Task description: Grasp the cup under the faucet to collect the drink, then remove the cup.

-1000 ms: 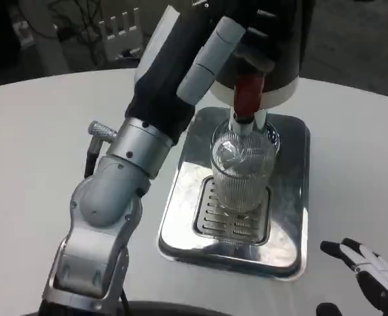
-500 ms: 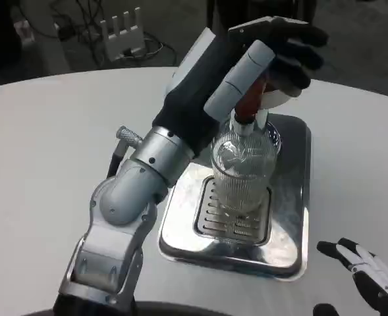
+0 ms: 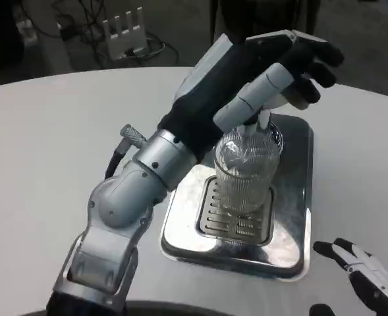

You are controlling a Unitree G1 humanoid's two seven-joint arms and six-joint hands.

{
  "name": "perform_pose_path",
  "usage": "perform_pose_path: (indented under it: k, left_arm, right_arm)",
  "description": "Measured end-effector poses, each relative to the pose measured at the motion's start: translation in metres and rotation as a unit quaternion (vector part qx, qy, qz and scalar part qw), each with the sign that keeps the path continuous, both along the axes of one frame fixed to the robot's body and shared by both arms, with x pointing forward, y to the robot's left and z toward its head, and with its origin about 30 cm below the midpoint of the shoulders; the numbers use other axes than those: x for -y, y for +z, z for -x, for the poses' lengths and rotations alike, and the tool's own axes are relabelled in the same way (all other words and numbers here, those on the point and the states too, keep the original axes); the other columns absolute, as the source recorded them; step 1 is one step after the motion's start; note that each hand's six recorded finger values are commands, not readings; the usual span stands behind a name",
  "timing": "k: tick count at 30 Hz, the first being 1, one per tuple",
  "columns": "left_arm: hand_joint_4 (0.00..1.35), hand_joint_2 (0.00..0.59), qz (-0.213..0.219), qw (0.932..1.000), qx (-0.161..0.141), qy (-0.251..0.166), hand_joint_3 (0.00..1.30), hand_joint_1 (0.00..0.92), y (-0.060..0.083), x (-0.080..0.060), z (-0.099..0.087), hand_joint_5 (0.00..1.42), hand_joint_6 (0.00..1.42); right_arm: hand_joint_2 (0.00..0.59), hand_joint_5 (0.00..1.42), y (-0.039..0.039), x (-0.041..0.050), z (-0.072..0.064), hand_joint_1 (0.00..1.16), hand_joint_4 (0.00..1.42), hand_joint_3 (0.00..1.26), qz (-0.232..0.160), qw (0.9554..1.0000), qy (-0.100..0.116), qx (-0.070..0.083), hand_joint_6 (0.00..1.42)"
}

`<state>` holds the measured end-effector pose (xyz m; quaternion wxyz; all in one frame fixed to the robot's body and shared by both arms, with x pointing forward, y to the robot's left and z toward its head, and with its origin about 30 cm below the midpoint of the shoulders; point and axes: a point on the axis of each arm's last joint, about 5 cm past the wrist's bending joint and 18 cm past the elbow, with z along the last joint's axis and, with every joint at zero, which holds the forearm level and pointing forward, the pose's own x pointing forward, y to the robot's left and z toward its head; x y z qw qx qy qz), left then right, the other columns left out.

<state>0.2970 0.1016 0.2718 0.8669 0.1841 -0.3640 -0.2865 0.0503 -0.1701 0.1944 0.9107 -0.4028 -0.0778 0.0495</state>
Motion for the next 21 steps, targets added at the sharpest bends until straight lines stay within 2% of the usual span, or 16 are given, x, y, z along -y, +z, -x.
perform_pose_path:
  k: [6, 19, 21]
  left_arm:
    - [0.5, 0.081, -0.062, 0.9955, 0.059, 0.039, 0.49, 0.0, 0.005, 0.0, 0.006, 0.58, 0.56]
    - [0.5, 0.092, -0.096, 0.9879, 0.106, 0.061, 0.49, 0.0, -0.002, 0.002, 0.011, 0.57, 0.55]
    - [0.5, 0.092, -0.099, 0.9873, 0.108, 0.061, 0.49, 0.0, -0.003, 0.002, 0.011, 0.57, 0.55]
  right_arm:
    - [0.506, 0.0, -0.0002, -0.0003, 0.0, 0.25, 0.03, 0.13, 0.0, 1.0, 0.0, -0.002, 0.0]
    - [0.506, 0.0, -0.0004, 0.0, 0.0, 0.25, 0.03, 0.13, -0.001, 1.0, -0.001, -0.005, 0.0]
    - [0.486, 0.0, -0.0005, 0.0, -0.001, 0.32, 0.03, 0.13, -0.003, 1.0, -0.003, -0.005, 0.0]
